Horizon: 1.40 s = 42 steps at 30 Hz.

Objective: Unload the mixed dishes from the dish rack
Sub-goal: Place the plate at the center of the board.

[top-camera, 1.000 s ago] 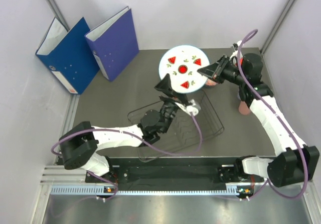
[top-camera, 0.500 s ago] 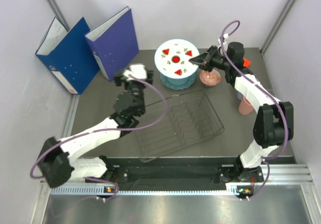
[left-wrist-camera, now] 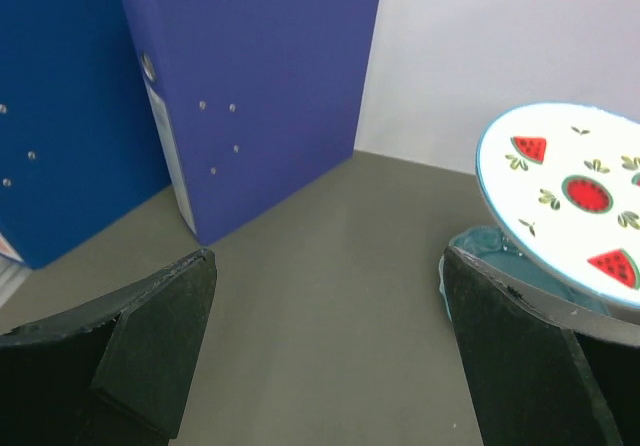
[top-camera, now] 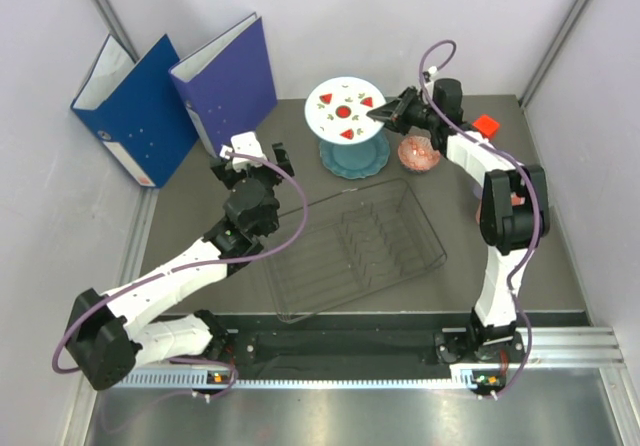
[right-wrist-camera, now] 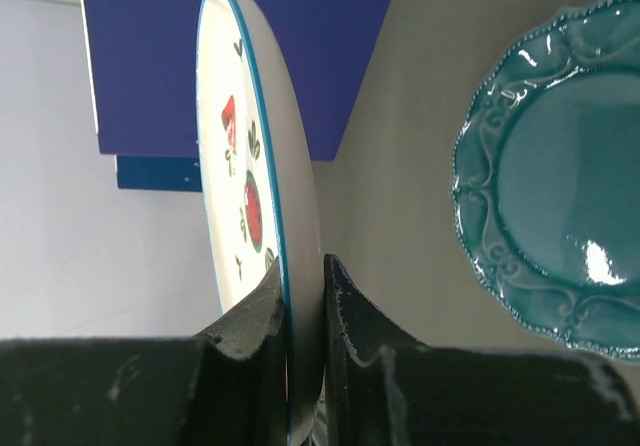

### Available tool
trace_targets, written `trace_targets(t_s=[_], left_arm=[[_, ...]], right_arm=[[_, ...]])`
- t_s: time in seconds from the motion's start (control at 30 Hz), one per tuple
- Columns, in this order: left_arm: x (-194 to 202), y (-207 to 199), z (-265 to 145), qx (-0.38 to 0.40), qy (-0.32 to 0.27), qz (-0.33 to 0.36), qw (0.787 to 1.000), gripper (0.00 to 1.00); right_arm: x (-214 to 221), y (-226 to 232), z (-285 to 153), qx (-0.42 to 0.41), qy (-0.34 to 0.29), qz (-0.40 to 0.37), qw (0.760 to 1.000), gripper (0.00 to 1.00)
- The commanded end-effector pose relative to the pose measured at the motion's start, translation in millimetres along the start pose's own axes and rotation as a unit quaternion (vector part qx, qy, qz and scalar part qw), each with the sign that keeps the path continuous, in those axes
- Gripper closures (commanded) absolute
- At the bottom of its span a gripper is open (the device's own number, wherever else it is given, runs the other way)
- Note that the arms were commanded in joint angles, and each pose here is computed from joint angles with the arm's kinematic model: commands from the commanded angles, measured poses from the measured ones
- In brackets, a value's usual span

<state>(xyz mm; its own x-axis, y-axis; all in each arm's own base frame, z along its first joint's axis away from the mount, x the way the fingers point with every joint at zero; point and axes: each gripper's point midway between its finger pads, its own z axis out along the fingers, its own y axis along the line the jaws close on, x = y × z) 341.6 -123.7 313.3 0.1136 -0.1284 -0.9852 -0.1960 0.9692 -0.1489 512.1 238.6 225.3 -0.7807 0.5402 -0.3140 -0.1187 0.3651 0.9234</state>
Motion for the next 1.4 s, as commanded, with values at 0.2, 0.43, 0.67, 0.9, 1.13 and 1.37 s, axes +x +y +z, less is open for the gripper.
trace_targets(t_s=[0.2,0.43,0.67,0.9,1.13,1.37], left_arm=[[19,-4,-3,0.012,0.035,-0.018,0.999,0.01],[28,-7,-5,0.02,0.049,-0.022,0.998,0.01],[33,-9,-7,0.025,0.057,-0.025,0.998,0.01],[38,-9,-8,0.026,0.062,-0.03,0.997,0.01],[41,-11,-8,0.031,0.066,-0.032,0.997,0.01],[45,-12,-7,0.029,0.073,-0.024,0.997,0.01]], right_arm=[[-36,18,20,-0.002,-0.035,-0.074,0.997,1.0],[-35,-20,32,0.052,-0.028,-0.073,0.996,1.0],[-32,-43,37,0.079,-0.02,-0.066,0.995,1.0],[-25,-70,43,0.103,-0.006,-0.06,0.993,1.0],[-18,-91,47,0.121,0.003,-0.052,0.991,1.0],[-17,-99,50,0.128,0.008,-0.051,0.99,1.0]])
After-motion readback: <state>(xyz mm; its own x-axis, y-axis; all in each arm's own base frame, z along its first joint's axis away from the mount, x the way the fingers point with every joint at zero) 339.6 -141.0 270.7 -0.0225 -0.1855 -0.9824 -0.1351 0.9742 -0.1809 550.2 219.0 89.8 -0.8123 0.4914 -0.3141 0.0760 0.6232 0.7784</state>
